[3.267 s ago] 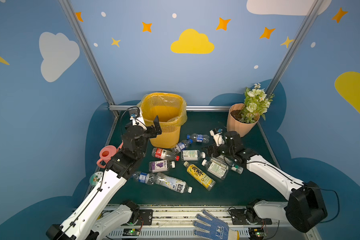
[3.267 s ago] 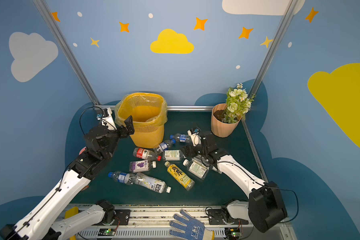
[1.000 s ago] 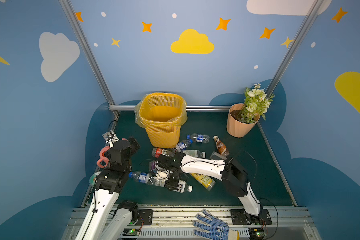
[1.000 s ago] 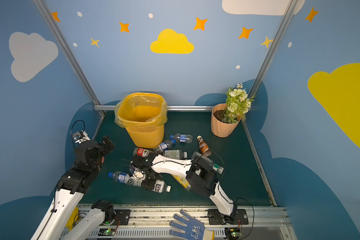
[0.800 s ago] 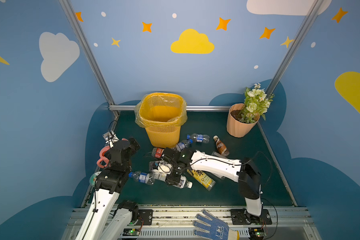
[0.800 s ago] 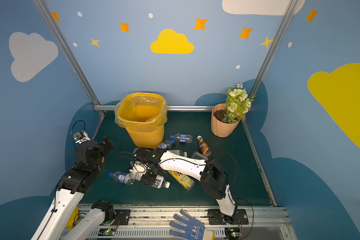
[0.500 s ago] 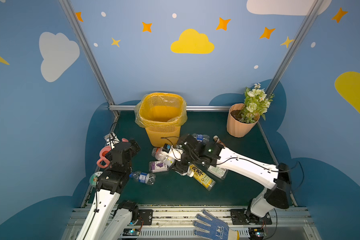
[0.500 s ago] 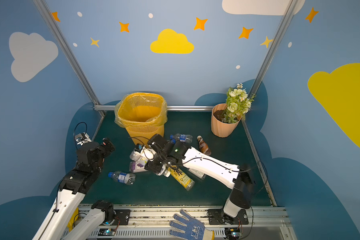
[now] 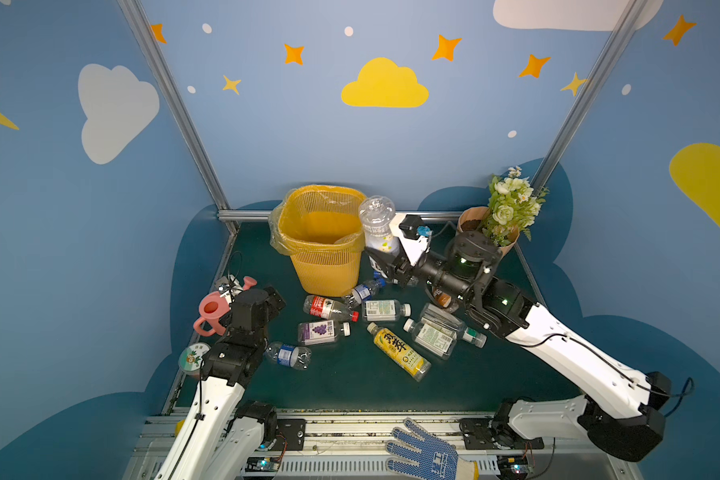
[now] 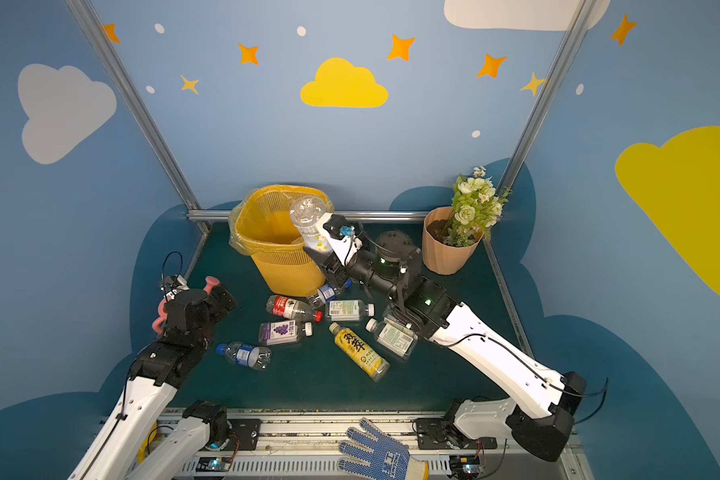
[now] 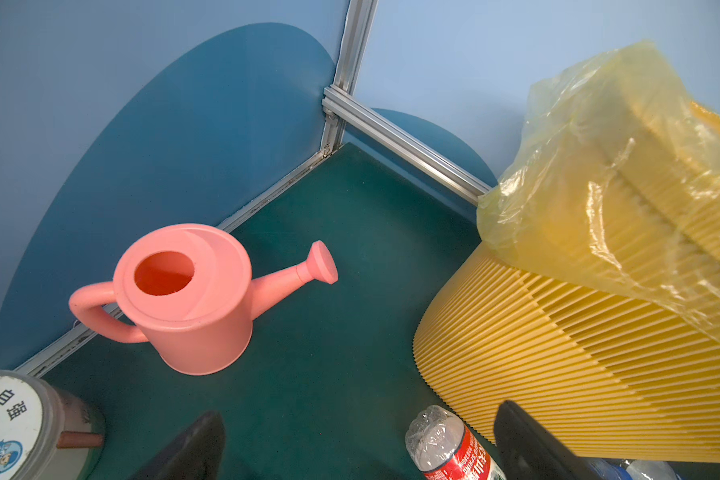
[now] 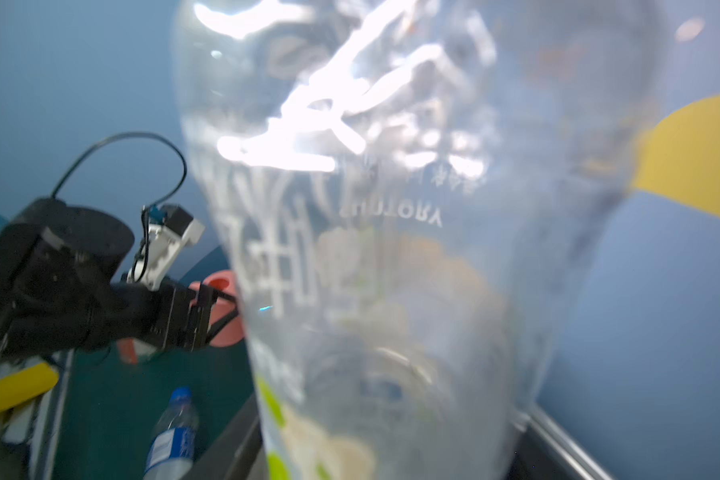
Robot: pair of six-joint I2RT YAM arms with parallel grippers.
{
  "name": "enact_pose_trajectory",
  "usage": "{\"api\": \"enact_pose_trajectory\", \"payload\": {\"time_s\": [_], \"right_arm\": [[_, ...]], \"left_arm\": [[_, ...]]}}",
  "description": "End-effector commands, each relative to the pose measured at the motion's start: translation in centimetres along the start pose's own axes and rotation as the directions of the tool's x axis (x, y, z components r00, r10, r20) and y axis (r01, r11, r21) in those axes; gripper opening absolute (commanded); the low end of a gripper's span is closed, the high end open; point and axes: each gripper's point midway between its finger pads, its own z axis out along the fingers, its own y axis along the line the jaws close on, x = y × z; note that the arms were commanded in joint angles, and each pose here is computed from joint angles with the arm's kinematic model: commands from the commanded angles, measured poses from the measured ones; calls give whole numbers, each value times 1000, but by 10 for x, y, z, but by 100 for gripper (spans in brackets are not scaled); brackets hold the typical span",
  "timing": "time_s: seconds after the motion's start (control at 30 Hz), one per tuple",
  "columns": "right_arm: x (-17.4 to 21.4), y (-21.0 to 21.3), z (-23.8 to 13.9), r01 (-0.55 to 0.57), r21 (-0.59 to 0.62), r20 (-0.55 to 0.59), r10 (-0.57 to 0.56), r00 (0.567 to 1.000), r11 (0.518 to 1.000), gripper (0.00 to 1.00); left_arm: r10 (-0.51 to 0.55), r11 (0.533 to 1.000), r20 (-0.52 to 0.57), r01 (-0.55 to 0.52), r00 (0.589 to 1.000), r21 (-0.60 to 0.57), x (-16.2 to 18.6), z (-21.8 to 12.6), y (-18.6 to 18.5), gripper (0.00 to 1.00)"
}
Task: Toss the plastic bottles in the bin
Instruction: 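Swing the held bottle over the bin and open the right gripper, then withdraw the right gripper while the left reaches toward the blue-capped bottle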
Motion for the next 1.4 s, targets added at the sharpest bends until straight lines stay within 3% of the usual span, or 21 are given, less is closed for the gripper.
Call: {"api": "enact_pose_trajectory", "payload": {"time_s": [0.0, 0.13, 0.27, 0.4, 0.53, 0.6, 0.7, 0.97, 1.03, 1.13, 1.37], "right_arm": [[-75, -18, -19, 41, 72, 264, -59, 963, 997, 58], [-104, -18, -16, 52, 51, 371, -67, 926, 997, 59], [-97, -27, 26, 8, 6, 356, -10, 935, 1000, 59], [-42, -47, 102, -144, -81, 183, 156, 971, 986, 60], [18, -63, 161, -286, -133, -48, 282, 958, 949, 66], [21, -71, 167, -307, -133, -98, 296, 950, 942, 77], [6, -83, 159, -278, -101, -85, 270, 959, 955, 89], [-78, -99, 76, -146, 4, 81, 145, 986, 989, 92], [-84, -98, 55, -120, 28, 101, 117, 988, 992, 93], [-71, -99, 32, -90, 90, 77, 83, 994, 992, 93], [25, -106, -11, -130, 245, -77, 153, 985, 961, 93]], "left_arm": [[-44, 999, -3, 44, 999, -16, 4, -1, 6, 100], [-60, 998, -14, 60, 998, -9, 8, 0, 6, 100], [-59, 998, -10, 59, 998, -17, 8, -1, 9, 100], [-63, 998, 27, 64, 998, -17, 0, -6, 11, 100], [-41, 999, 35, 41, 999, -14, -5, -11, 12, 100], [-17, 999, 45, 19, 999, -33, -10, -17, 16, 100], [12, 999, 67, -9, 998, -42, -20, -26, 19, 100], [-58, 998, 79, 60, 995, -29, -28, -39, 21, 100], [-90, 995, 82, 92, 993, -29, -28, -41, 23, 100], [-151, 987, 58, 154, 987, -47, -20, -43, 30, 100], [-287, 950, -40, 279, 957, -137, 16, -47, 51, 100]]}}
